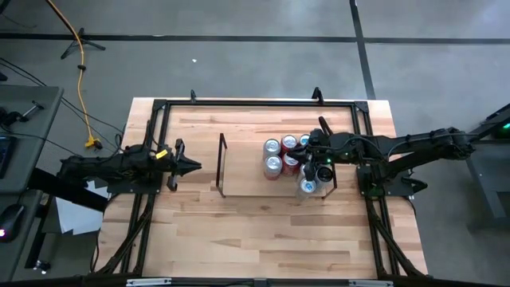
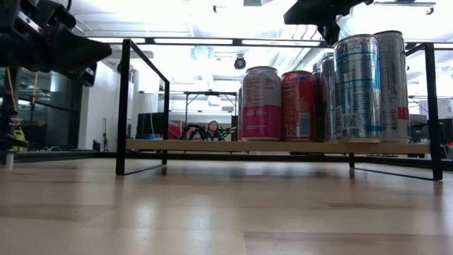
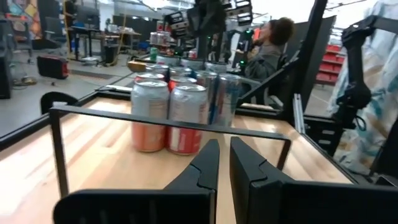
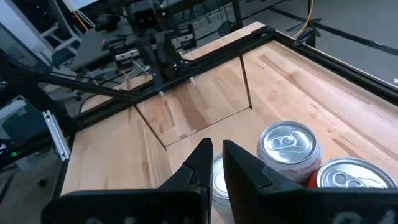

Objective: Place canned beverage on shelf
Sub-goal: Return to Home Position

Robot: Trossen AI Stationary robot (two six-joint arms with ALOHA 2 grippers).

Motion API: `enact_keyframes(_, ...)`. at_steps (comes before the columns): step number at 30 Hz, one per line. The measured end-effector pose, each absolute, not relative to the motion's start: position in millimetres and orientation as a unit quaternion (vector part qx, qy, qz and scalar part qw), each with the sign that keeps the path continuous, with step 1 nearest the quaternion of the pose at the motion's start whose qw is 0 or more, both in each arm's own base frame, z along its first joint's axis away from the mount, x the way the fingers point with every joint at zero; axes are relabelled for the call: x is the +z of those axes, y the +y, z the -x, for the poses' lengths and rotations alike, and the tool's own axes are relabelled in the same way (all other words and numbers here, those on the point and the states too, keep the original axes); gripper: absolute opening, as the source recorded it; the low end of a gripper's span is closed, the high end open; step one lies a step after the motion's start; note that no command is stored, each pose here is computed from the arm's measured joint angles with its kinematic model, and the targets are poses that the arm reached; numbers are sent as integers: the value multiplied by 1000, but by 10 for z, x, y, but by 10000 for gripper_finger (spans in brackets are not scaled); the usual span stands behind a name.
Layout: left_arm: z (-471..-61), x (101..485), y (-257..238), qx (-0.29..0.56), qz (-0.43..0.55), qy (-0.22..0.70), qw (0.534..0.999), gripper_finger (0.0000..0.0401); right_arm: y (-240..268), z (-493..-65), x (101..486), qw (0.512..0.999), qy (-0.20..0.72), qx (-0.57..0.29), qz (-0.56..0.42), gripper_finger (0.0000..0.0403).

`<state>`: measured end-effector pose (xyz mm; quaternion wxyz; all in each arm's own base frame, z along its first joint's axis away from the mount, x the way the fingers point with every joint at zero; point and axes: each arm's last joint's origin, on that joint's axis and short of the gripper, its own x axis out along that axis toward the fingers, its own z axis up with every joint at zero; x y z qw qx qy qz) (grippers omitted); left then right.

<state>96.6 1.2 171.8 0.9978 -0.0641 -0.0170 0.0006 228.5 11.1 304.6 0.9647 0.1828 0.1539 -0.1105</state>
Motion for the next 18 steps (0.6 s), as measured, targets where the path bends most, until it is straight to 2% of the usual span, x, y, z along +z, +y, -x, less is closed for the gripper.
enact_keyframes(9,-970,1686,49,37,67,-9,997,0,111,-2286,3046,966,155,-109,-178,23)
enact_keyframes(18,-970,1687,50,38,60,-9,997,0,111,-2285,3043,962,154,-112,-196,23)
